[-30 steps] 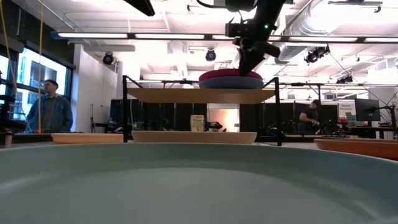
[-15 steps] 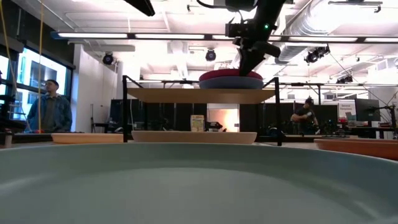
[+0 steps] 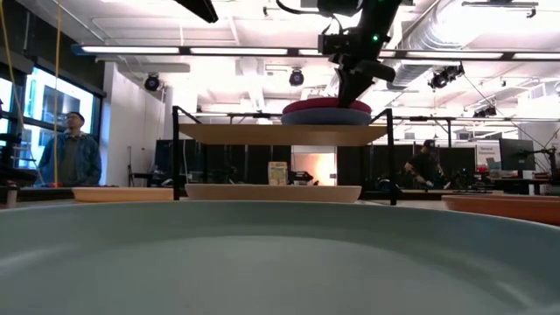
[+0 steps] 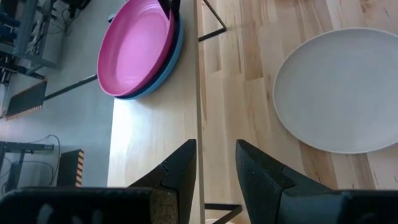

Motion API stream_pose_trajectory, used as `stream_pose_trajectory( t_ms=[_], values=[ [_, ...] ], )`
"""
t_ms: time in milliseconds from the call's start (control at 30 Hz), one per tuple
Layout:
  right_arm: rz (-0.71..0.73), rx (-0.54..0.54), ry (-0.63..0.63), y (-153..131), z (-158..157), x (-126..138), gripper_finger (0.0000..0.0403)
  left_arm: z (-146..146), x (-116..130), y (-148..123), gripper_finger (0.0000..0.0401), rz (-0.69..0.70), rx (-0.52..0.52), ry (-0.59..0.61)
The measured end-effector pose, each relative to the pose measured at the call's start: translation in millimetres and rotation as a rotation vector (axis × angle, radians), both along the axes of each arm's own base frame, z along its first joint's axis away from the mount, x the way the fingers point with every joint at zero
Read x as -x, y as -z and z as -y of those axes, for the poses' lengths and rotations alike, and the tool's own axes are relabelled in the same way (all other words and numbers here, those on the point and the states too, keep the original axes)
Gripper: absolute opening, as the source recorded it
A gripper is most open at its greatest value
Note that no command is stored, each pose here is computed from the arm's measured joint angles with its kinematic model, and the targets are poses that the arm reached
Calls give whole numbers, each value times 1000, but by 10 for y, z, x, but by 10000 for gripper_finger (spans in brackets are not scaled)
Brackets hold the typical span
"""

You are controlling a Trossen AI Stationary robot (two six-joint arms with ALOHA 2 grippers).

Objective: Place and stack plates onto a shelf
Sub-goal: Stack the pink plate on top of the blue plate on the shelf

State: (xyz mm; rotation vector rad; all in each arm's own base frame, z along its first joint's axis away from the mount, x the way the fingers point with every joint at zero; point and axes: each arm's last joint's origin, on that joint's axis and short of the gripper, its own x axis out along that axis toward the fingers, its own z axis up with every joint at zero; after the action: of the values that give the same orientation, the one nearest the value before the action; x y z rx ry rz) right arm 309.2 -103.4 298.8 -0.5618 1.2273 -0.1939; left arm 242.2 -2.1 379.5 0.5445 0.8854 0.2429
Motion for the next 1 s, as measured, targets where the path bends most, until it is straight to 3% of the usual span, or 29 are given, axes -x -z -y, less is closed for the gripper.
stream_pose_trajectory(
  t_ms=[1000],
  values=[
    [9, -2, -22, -8, -44, -22, 1, 0, -1, -1, 104, 13, 16, -17]
  ],
)
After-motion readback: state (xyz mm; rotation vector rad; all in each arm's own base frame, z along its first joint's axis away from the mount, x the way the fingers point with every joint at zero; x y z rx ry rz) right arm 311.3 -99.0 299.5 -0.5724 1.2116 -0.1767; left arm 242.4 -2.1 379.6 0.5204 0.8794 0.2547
